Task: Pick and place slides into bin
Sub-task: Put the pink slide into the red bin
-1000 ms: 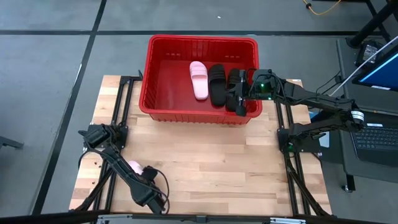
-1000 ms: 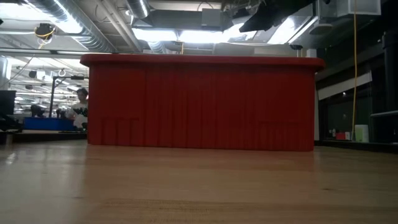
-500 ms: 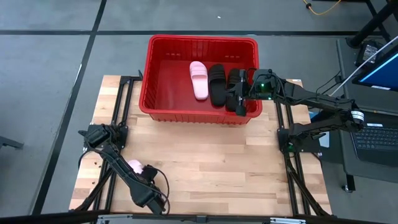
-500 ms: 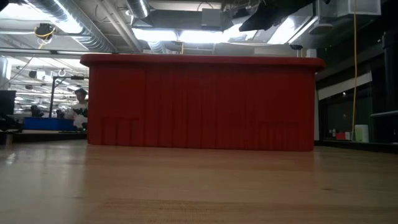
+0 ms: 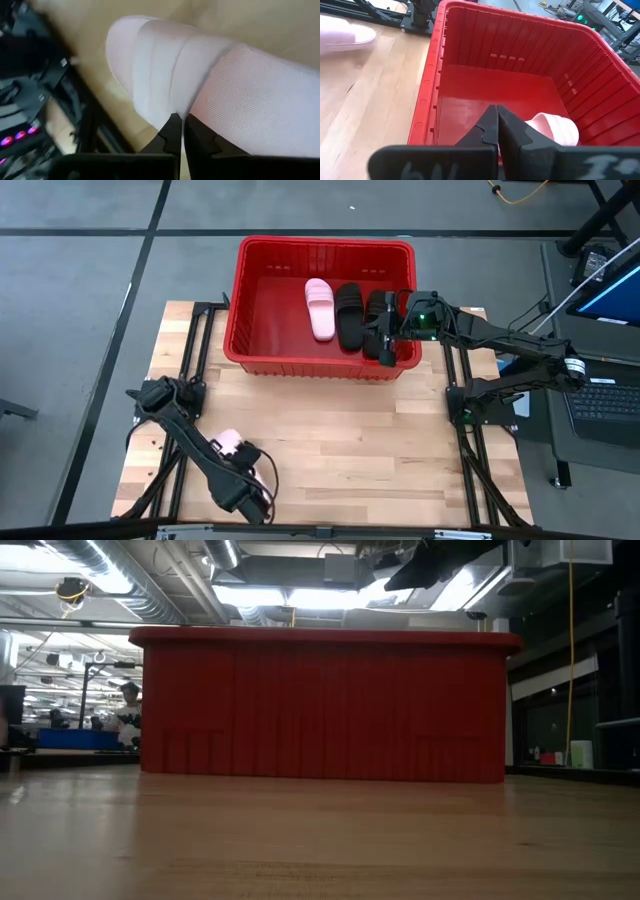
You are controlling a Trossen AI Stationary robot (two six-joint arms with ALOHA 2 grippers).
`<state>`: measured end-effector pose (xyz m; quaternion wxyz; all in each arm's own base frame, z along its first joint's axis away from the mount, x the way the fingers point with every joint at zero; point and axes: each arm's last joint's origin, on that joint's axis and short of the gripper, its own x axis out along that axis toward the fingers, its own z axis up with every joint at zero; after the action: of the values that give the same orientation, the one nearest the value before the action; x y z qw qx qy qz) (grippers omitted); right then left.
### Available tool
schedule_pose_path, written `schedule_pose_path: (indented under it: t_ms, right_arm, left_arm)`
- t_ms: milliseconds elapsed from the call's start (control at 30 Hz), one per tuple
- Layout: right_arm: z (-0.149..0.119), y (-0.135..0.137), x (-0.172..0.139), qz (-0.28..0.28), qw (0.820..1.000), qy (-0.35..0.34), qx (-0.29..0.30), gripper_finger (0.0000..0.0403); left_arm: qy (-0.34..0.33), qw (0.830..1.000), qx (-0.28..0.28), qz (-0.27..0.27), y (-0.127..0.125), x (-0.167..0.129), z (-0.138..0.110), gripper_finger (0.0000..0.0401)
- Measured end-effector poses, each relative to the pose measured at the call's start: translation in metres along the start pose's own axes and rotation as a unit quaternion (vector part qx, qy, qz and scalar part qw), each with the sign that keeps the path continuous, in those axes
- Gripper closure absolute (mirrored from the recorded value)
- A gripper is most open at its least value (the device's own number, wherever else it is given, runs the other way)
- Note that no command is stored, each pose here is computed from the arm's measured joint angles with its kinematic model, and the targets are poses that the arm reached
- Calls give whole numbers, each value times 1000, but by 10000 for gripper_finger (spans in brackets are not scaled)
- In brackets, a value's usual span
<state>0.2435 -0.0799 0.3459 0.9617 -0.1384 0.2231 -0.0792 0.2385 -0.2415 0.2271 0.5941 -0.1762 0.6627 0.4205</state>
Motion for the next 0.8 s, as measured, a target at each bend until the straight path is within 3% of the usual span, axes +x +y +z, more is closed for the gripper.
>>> schedule_pose_path:
  t_ms: [233,467,667,800]
  right_arm:
    - [1,0,0,-2,1000,-5,-4,398]
    - [1,0,0,-2,1000,-6,-12,398]
    - [6,-2,-6,-9,1000,-22,-19,398]
    - [16,-4,-20,-15,999,-36,-20,398]
  left_arm:
    - [-70,996,32,-54,-3,-24,15,398]
    - [-152,982,80,-74,-4,-44,50,398]
    - [-261,957,112,-51,0,-58,87,398]
    - [-295,945,135,-29,5,-65,109,398]
